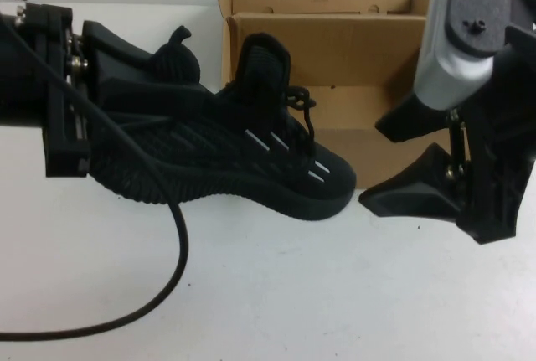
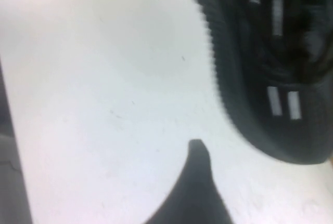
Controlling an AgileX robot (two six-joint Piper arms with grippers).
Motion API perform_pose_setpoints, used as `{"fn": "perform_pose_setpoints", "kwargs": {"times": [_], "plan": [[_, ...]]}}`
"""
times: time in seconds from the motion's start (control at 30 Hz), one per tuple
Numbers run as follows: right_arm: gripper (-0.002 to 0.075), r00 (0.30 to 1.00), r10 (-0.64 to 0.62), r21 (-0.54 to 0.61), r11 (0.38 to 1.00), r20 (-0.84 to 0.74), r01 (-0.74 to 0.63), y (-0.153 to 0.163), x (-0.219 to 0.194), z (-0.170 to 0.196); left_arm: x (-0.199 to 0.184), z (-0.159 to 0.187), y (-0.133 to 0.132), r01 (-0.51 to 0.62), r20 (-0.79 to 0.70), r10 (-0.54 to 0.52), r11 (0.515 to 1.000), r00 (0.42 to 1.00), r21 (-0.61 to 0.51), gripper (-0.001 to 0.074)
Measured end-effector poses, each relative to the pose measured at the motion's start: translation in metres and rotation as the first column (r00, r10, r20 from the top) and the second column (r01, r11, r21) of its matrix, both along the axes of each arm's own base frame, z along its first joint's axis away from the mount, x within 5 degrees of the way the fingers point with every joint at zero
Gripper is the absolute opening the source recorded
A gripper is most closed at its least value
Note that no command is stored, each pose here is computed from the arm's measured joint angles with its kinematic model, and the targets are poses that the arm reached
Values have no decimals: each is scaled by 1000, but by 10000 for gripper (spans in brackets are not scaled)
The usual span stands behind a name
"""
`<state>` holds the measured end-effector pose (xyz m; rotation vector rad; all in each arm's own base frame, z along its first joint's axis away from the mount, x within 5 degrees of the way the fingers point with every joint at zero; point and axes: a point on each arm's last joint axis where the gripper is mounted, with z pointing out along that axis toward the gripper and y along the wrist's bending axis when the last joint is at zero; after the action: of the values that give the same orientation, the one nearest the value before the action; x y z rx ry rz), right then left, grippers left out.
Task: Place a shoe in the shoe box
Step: Pick up the shoe from the table
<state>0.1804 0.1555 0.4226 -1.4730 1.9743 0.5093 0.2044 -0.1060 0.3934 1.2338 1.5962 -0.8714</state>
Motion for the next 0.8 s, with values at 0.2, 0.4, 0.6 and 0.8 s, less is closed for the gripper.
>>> {"fn": "perform_pose_setpoints", "kwargs": {"times": [0.2,0.4,0.6,0.8], "plan": [[580,999,34,84,996,27,-36,7,1,4,3,0,1,-1,20,1,1000,1000,-3,66],[612,999,33,77,996,28,-35,19,21,-9,14,3,-1,7,28,-7,1000,1000,-1,65],[614,996,69,50,996,62,-72,29,39,-14,18,7,-1,-1,24,1,1000,1000,-6,65],[606,990,89,52,994,109,-95,23,54,-1,18,3,0,-13,-4,13,999,1000,31,65]]}}
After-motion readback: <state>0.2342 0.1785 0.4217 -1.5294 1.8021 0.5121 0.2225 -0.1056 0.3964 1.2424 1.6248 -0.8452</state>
